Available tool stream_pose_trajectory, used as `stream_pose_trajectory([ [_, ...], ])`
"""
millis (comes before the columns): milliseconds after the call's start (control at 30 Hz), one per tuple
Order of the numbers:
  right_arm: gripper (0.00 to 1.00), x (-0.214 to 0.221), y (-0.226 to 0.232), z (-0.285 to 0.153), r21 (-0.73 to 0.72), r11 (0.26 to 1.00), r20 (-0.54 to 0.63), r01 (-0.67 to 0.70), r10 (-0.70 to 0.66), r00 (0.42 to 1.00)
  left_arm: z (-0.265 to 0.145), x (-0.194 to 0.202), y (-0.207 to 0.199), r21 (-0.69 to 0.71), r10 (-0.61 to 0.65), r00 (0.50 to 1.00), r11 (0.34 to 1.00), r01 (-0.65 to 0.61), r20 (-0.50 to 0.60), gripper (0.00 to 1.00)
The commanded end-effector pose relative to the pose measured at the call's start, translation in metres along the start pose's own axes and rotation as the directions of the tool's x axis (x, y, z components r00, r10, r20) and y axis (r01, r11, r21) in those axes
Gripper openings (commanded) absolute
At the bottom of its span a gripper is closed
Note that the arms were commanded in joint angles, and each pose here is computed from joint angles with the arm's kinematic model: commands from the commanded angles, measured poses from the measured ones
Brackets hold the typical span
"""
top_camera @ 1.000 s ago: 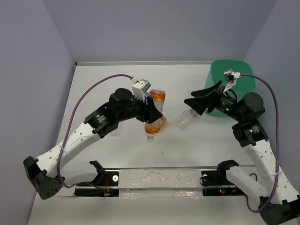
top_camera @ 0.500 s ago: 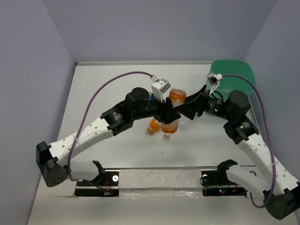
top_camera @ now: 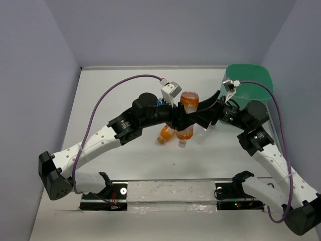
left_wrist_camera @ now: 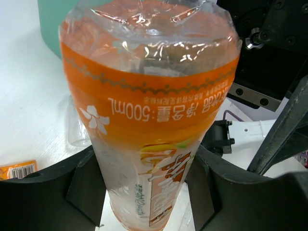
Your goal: Put the plastic bottles in the bin
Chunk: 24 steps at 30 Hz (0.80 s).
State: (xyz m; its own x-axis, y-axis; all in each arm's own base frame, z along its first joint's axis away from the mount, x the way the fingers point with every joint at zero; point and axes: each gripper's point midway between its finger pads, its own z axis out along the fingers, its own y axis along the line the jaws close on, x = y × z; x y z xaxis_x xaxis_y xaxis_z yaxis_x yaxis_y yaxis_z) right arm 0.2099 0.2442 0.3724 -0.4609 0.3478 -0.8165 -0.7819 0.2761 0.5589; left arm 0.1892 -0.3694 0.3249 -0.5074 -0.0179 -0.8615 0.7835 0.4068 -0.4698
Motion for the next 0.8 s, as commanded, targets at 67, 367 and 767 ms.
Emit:
stream_pose_trajectory([
  [67,0.93,-0.023,-0.011,0.013,0.029,0.999,0.131,-0.016,0.012,0.991,-0.006,0.002,-0.033,0.148,0.050,0.998,0.987,-0.055,0.037,0.68],
  [367,0.99,-0.040,0.011,-0.006,0.042,0.998,0.202,0.054,-0.061,0.978,-0.013,0.001,-0.028,0.116,0.045,0.997,0.992,-0.052,0.061,0.59],
  [767,1.00,-0.035,0.001,0.009,0.048,0.999,0.117,0.017,-0.023,0.993,-0.011,0.002,-0.031,0.134,0.071,0.996,0.988,-0.077,0.048,0.56],
])
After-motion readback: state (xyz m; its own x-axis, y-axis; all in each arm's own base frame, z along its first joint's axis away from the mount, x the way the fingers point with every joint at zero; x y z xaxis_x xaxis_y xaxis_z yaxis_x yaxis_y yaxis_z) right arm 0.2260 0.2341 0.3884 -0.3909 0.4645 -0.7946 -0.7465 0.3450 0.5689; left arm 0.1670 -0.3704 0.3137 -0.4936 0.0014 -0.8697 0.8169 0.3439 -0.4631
